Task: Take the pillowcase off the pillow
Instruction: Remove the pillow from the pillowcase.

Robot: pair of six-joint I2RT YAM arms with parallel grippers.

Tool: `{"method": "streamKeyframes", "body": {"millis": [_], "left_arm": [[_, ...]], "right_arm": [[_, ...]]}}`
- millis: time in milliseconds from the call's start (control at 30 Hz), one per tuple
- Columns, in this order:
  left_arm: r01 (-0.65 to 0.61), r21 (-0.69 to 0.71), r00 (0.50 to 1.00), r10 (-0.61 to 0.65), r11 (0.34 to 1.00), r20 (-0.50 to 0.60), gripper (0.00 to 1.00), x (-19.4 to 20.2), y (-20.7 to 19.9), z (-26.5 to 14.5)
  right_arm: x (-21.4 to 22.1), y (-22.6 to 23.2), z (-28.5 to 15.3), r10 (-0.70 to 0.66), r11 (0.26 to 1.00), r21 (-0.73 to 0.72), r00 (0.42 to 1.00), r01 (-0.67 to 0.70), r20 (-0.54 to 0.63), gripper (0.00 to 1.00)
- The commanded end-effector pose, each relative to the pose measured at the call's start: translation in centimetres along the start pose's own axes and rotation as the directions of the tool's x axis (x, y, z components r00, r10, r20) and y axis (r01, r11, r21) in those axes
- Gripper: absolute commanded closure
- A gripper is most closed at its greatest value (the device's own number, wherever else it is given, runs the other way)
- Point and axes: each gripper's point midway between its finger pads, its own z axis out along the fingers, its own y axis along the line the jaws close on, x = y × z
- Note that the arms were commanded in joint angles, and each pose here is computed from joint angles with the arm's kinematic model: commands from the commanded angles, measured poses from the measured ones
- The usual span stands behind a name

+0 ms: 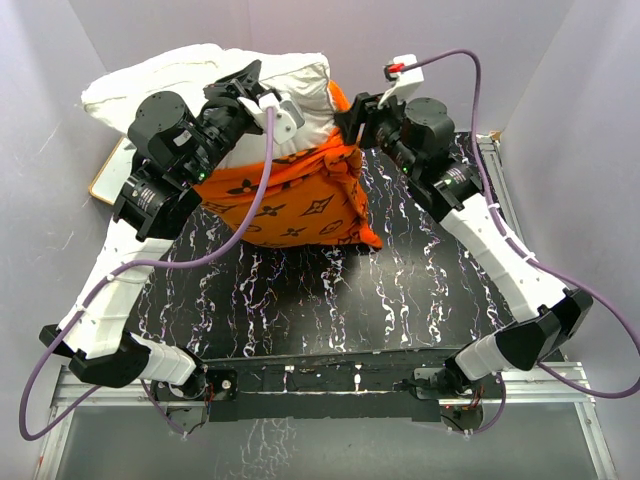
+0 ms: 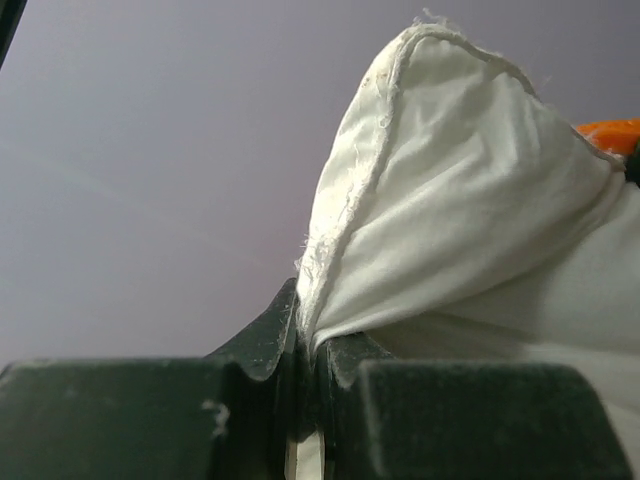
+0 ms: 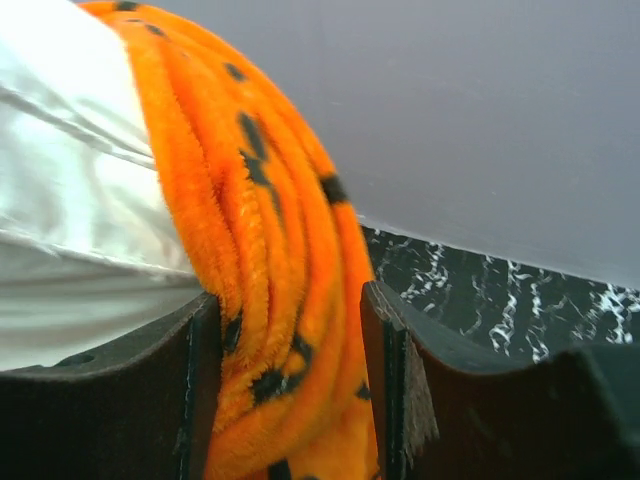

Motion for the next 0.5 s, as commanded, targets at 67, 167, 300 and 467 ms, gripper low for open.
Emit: {"method": "streamKeyframes", "body": {"millis": [67, 167, 300, 467], "left_arm": [[-0.001, -0.359, 0.984, 0.066, 0.933, 0.168, 1.00, -6.0, 12.4, -6.5], [-0.004, -0.379, 0.982, 0.075, 0.925, 0.174, 1.00, -6.3, 13.1, -7.0], [-0.006, -0.415, 0.980, 0.089, 0.910, 0.180, 1.00, -6.8, 14.5, -7.9], [-0.003, -0.453, 0.978, 0.097, 0.892, 0.186, 1.00, -7.4, 15.9, -8.8]], "right_arm": [[5.2, -7.9, 0.2, 0.012, 0.982, 0.187, 0.996, 0.006, -0.094, 0.49], [10.2, -9.8, 0.5, 0.044, 0.977, 0.215, 0.981, -0.002, -0.189, 0.51], [17.9, -14.3, -0.2, 0.151, 0.950, 0.308, 0.938, -0.050, -0.313, 0.53], [26.8, -17.7, -2.4, 0.265, 0.917, 0.392, 0.852, -0.077, -0.451, 0.54]]}}
